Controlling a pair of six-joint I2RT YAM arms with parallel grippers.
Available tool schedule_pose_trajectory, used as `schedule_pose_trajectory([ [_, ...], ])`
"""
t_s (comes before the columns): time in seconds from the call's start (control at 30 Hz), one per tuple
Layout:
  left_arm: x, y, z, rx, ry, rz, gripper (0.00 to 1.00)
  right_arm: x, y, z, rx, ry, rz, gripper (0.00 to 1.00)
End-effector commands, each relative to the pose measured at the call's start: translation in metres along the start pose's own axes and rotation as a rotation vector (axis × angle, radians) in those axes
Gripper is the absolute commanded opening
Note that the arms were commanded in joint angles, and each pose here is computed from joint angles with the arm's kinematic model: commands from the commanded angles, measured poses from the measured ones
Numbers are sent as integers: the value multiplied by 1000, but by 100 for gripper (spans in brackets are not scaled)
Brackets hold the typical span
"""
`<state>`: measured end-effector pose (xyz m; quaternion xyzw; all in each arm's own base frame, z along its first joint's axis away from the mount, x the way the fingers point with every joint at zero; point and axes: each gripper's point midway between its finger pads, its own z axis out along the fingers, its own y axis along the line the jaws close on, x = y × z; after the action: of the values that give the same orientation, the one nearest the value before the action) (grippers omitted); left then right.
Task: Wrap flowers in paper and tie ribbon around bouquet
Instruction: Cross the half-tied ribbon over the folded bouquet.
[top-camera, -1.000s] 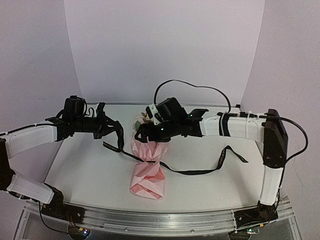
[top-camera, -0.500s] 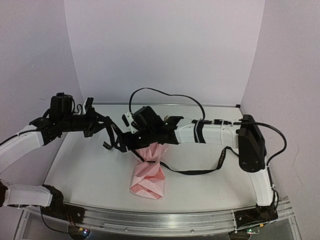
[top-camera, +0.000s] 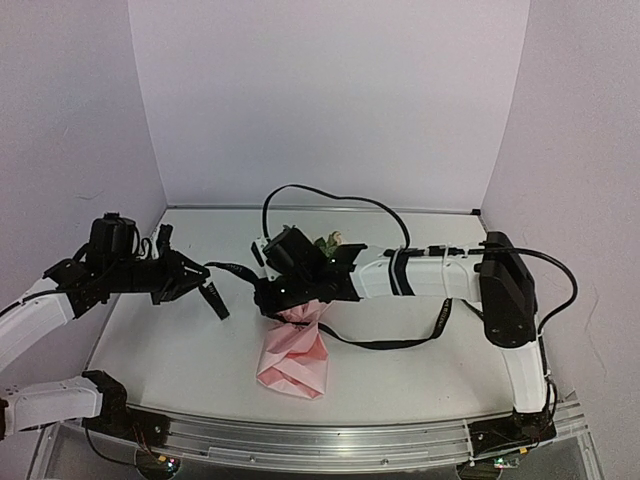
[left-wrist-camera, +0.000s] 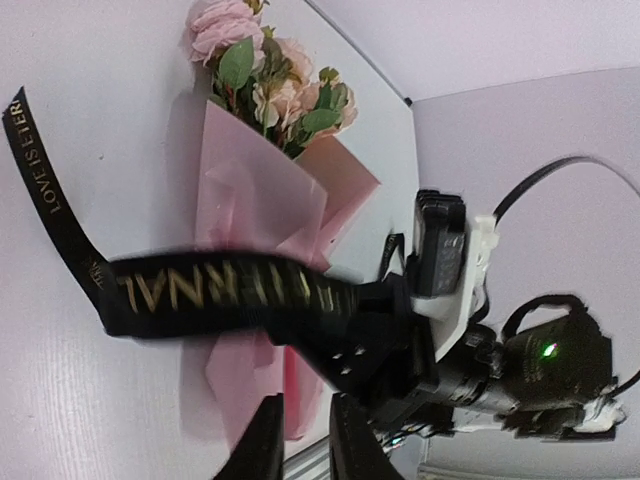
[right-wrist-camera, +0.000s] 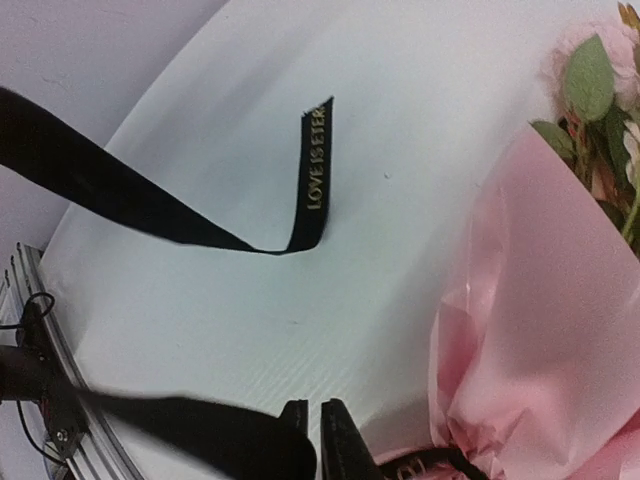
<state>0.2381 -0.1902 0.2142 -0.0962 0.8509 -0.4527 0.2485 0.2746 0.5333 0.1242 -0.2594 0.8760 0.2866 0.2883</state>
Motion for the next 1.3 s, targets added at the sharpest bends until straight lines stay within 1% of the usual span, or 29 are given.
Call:
schedule_pose_trajectory([
  [0.0, 25, 20, 2, 3, 60, 35, 40, -13, 0, -45, 34, -62, -7, 2],
  [0.07, 28, 11, 5, 76, 71, 81, 49, -10, -12, -54, 84, -76, -2, 2],
  [0.1, 27, 5, 6, 106, 73, 103, 52, -11, -16, -58, 102, -87, 3, 2],
  [0.2, 14, -3, 15, 123, 54, 145, 53, -7, -25, -64, 135, -92, 12, 4],
  [0.23, 9, -3, 20, 117, 44, 157, 52, -6, -29, -65, 152, -94, 21, 5],
  [0.3, 0, -1, 37, 103, 64, 161, 49, -4, -38, -69, 194, -105, 36, 6],
  [0.43, -12, -7, 70, 138, 113, 179, 41, -1, -57, -77, 287, -118, 58, 12],
  [0.53, -12, -8, 93, 137, 168, 202, 39, 1, -70, -81, 349, -123, 75, 16],
  [0.7, -4, -10, 125, 149, 222, 224, 39, 13, -84, -86, 395, -114, 98, 15],
  [0.8, 6, -14, 139, 147, 252, 243, 38, 20, -95, -90, 423, -116, 122, 13],
  [1.1, 38, -14, 174, 79, 351, 278, 31, 32, -111, -101, 474, -139, 200, 11],
  [1.17, 42, -9, 180, 61, 372, 276, 27, 33, -112, -101, 478, -138, 200, 11],
  [1.27, 46, -11, 182, 65, 382, 276, 23, 35, -112, -105, 469, -133, 201, 17],
])
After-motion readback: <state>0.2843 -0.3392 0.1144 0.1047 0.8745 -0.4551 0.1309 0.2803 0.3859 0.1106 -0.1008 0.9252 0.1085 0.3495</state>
